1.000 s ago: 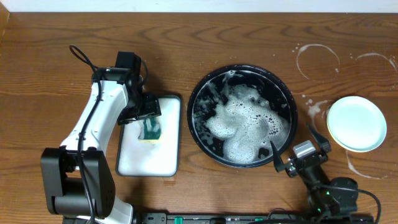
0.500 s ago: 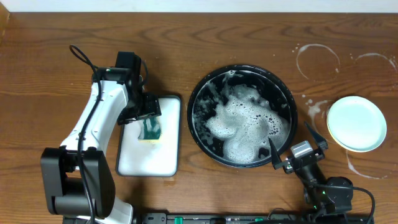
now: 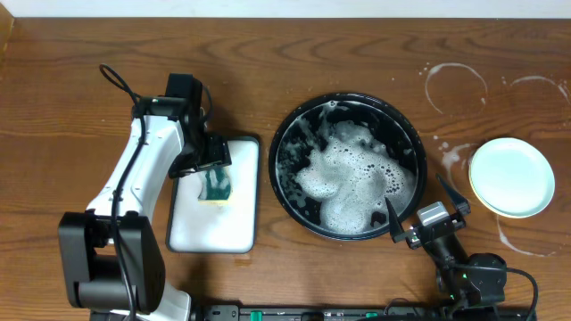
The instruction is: Clean dirty plates on tray and stack at the side
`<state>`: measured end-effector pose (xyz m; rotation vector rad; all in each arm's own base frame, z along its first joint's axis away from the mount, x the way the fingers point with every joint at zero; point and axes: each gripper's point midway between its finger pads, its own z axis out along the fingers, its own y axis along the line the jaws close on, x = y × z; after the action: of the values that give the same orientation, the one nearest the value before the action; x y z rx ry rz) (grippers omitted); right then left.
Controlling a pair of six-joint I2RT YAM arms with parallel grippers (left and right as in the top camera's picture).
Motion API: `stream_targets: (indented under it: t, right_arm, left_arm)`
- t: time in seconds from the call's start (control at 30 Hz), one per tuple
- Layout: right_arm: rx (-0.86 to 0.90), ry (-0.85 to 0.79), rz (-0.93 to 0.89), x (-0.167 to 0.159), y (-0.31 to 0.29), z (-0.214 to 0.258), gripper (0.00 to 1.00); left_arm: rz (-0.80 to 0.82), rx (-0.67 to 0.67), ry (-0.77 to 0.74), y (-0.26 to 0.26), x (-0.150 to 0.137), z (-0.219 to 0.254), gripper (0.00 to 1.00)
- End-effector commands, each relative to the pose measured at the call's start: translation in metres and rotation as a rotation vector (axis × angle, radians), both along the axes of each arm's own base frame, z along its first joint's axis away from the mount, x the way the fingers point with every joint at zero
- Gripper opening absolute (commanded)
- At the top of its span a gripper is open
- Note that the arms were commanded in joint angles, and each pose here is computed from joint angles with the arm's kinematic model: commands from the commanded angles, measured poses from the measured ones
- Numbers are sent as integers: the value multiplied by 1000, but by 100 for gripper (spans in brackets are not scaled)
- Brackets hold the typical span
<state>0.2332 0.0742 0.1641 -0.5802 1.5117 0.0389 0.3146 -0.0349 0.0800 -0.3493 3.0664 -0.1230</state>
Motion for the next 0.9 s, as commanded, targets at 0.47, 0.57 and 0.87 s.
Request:
stream_targets:
  t: [0.47,0.57,0.87]
  right_arm:
    - [-8,-6,16,-1,3,-1,99]
    - [-8,-6,16,-1,3,-1,99]
    - [-8,-6,16,-1,3,-1,99]
  left_arm:
    - [-126,24,-711,-8,-53,125,81]
    - [-83,31,-923,5,-55,140,81]
    - [0,38,-1269,24,-84,132,81]
